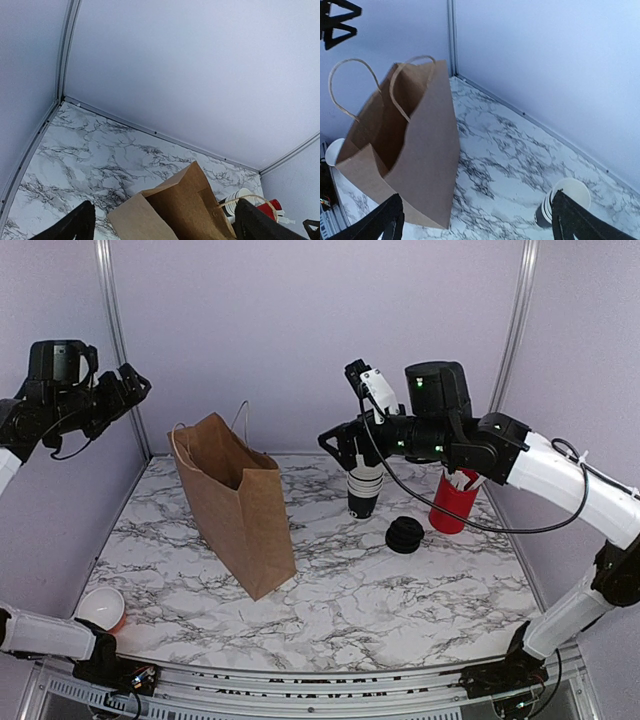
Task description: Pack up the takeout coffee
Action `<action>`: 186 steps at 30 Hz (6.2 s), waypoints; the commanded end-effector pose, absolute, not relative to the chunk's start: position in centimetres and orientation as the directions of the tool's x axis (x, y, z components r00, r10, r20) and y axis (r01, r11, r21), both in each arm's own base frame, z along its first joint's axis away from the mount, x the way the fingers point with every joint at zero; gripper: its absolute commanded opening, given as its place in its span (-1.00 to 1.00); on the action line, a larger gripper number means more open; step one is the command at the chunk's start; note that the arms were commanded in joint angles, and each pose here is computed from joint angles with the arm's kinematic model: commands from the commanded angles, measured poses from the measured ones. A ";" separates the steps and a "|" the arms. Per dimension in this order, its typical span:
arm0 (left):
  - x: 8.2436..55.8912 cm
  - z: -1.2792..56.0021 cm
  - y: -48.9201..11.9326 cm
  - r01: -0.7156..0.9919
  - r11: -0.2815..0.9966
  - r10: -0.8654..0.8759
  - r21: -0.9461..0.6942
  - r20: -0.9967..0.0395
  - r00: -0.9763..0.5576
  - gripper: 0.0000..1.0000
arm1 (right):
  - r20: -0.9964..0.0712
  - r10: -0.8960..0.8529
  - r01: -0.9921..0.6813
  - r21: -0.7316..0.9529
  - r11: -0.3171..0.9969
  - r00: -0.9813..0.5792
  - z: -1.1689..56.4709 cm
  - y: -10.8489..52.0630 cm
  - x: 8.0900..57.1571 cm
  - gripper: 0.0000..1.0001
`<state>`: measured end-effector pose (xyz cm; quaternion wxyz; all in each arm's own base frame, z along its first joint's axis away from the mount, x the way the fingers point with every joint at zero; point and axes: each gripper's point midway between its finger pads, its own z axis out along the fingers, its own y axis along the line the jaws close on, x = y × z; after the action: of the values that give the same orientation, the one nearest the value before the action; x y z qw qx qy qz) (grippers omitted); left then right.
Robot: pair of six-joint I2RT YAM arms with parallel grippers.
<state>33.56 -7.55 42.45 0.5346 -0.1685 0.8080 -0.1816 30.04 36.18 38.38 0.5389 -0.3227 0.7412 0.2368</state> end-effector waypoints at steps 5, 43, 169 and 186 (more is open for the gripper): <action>32.9 37.9 -4.9 -0.149 0.876 -0.482 -0.459 -0.818 -0.315 0.98 | -0.910 -0.171 -0.559 0.076 0.826 -0.378 32.9 28.5 33.1 1.00; 40.5 11.0 -10.4 -0.365 0.681 -0.696 -0.635 -0.407 -0.591 0.98 | -0.729 -0.373 -0.574 0.033 0.818 -0.573 5.9 41.7 32.2 0.94; 33.3 24.1 -7.9 0.042 0.939 -0.257 -0.342 -0.777 -0.575 0.99 | -0.700 -0.414 -0.419 -0.179 0.890 -0.581 22.0 30.6 47.3 -1.00; 32.4 22.0 -7.6 0.016 0.940 -0.265 -0.341 -0.758 -0.596 0.98 | -0.785 -0.436 -0.355 -0.294 0.888 -0.440 31.1 31.1 44.7 -1.00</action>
<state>32.66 -7.57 22.55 0.4507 -0.0678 0.8760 -0.1576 46.17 31.77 25.05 0.4261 -0.2450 0.8699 -0.0401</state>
